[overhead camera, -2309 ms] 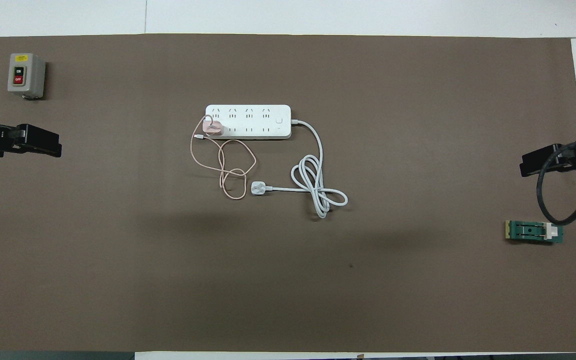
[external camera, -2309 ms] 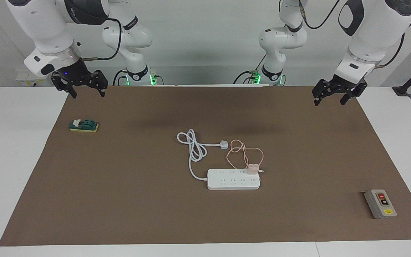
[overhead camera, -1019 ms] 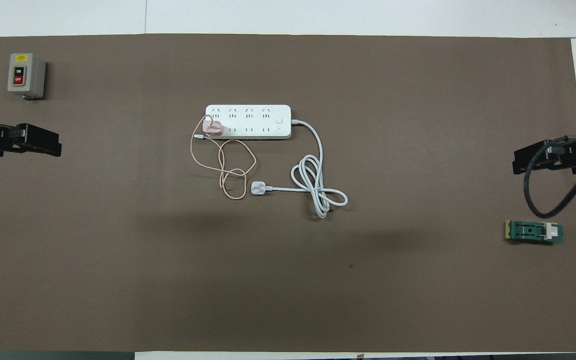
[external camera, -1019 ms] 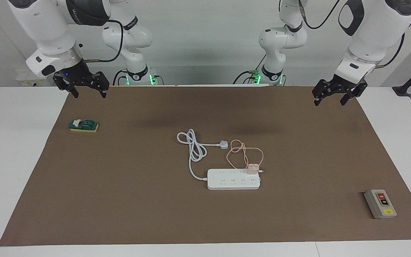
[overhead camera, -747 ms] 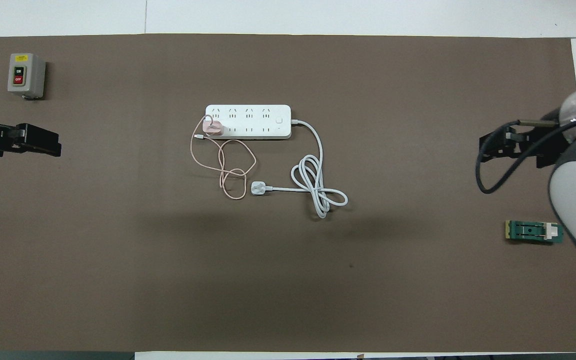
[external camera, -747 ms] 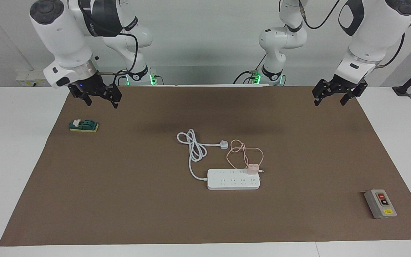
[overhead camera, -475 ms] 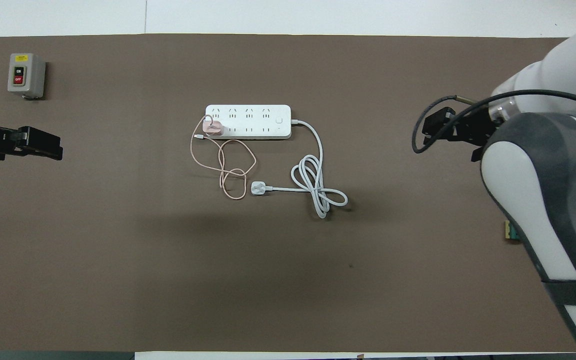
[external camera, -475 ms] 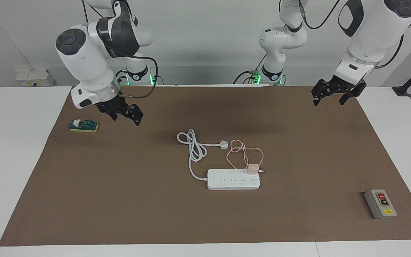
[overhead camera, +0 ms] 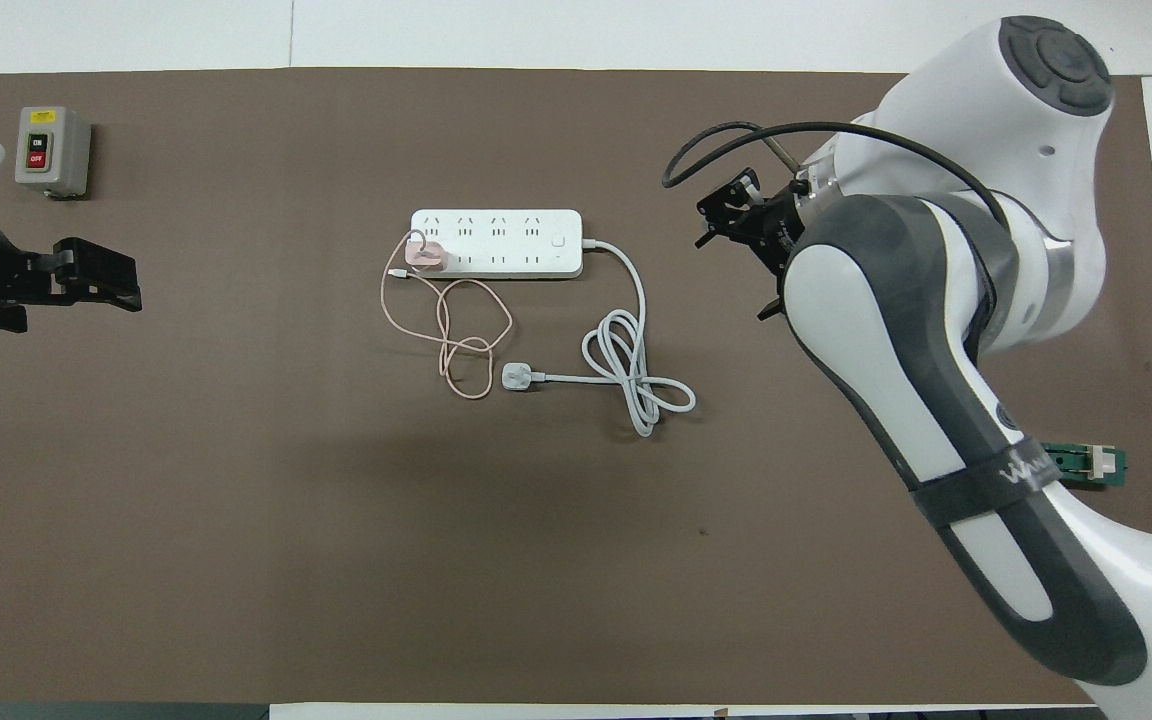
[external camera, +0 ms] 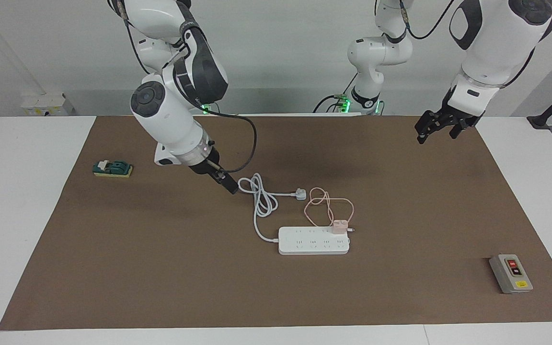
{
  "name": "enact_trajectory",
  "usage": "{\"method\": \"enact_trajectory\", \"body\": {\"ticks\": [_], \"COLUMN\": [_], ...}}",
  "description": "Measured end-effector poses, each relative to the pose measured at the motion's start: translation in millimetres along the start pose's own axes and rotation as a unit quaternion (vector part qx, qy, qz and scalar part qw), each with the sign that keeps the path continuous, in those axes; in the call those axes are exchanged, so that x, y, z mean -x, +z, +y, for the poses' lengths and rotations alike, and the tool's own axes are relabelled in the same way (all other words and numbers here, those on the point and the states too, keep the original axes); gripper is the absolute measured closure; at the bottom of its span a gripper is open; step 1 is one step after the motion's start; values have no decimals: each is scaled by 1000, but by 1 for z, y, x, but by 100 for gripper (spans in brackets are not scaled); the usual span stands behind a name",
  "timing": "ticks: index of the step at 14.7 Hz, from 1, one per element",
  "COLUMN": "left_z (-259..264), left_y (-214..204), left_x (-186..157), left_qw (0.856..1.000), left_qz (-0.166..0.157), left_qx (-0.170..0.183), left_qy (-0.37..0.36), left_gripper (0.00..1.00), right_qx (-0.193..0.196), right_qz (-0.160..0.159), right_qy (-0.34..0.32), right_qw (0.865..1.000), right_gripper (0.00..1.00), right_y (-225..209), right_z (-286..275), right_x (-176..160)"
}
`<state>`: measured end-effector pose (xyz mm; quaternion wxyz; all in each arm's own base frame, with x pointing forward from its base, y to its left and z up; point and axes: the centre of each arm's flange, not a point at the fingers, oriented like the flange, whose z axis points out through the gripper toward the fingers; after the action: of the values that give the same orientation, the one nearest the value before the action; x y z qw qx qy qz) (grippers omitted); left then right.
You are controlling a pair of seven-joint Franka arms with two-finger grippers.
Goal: Unplug charger and place it aside
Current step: 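Reach the right gripper to the power strip while the left gripper approaches, then grasp the pink charger with the left gripper while the right gripper holds the strip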
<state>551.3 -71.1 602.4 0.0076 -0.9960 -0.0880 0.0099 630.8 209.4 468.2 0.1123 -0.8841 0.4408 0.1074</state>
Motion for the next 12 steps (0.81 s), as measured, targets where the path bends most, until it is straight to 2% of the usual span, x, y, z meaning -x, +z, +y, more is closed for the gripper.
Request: {"method": "enact_trajectory", "body": {"ticks": [3, 5, 6, 9, 12], "left_z": [26, 59, 79, 124, 158], "left_y": [13, 32, 45, 78, 111], "left_x": [1, -3, -7, -32, -51], "left_qw": [995, 980, 968, 913, 850], "left_qz": [-6, -11, -15, -26, -27], "left_qx": [1, 0, -2, 9, 23], "left_qy": [-101, -199, -250, -407, -526], "left_gripper": [0, 0, 0, 0, 0], "right_qx": [-17, -36, -44, -66, -71], "right_qz": [-31, -57, -71, -112, -160], "right_qy": [92, 145, 168, 212, 255], "right_qw": [995, 987, 982, 969, 951], "right_gripper": [0, 0, 0, 0, 0], "right_y": [27, 51, 64, 97, 126], "right_z": [-38, -62, -71, -89, -97], "right_x": [6, 6, 5, 7, 11]}}
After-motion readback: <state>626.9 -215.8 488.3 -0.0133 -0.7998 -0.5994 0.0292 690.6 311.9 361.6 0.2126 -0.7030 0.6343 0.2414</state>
